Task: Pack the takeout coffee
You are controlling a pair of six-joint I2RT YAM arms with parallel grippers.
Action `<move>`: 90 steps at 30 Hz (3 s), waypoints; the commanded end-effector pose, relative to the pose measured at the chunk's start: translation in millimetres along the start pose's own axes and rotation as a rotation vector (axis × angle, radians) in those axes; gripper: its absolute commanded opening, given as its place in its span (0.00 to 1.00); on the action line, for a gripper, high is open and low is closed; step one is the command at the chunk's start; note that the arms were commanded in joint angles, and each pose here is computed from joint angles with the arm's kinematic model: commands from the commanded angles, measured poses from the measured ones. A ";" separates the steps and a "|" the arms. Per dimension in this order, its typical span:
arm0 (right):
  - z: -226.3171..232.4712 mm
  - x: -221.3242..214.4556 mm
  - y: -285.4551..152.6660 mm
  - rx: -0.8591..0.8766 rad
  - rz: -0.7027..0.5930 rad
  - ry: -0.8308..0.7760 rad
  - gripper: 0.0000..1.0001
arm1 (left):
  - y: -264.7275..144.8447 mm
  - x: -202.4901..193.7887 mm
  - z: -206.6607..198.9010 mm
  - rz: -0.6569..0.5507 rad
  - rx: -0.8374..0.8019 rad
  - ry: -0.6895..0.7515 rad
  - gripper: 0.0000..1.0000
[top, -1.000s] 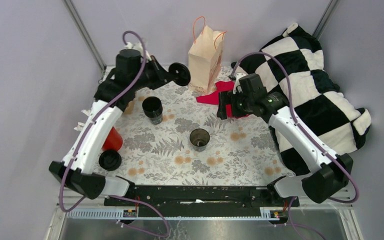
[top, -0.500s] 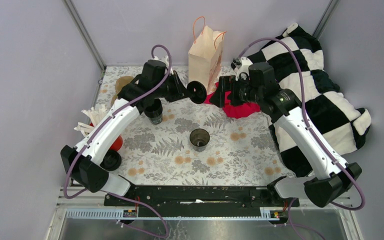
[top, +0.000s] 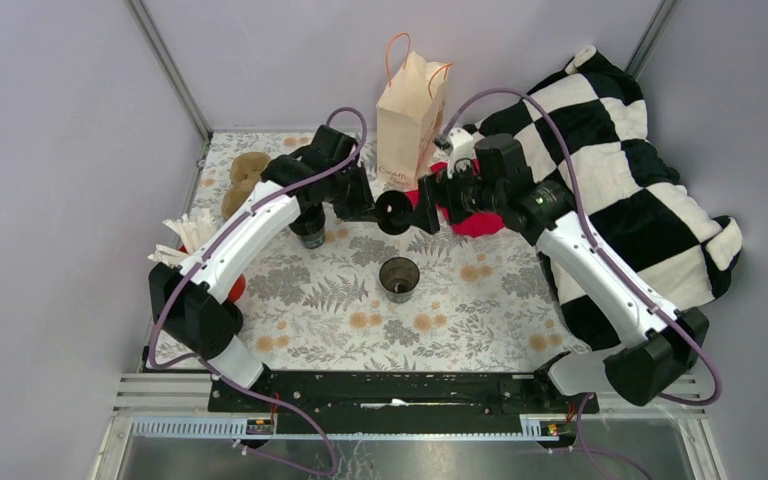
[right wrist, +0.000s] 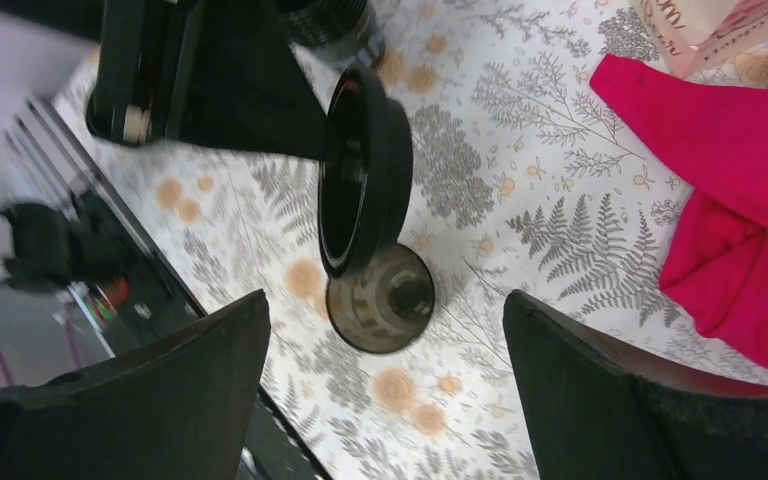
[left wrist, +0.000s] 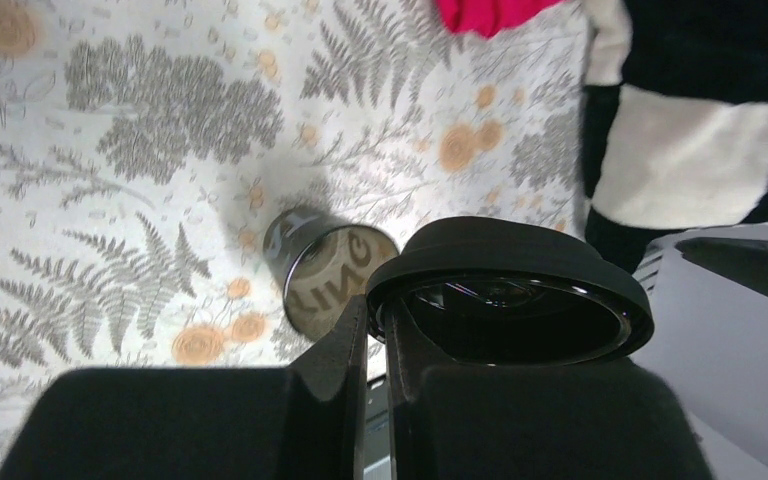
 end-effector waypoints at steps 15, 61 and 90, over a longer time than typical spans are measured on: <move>41.8 -22.8 -13.0 0.518 -0.224 -1.234 0.76 | 2.9 -16.6 12.7 0.293 0.130 0.010 0.00; 78.2 -72.5 81.3 0.443 0.304 -1.617 0.34 | 5.8 -32.0 22.5 0.426 0.257 0.098 0.00; 84.6 -76.6 71.9 0.418 0.196 -1.439 0.00 | -26.8 -9.4 7.7 0.235 0.252 0.121 0.59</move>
Point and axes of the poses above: each gripper's point midway between its finger pads, its own y axis out along the fingers, its own z axis along the line the jaws close on, x = y × z, the point moved 10 cm from there along -y, back along the fingers, and after that the axes turned 6 degrees about -y, right-handed, at the moved point
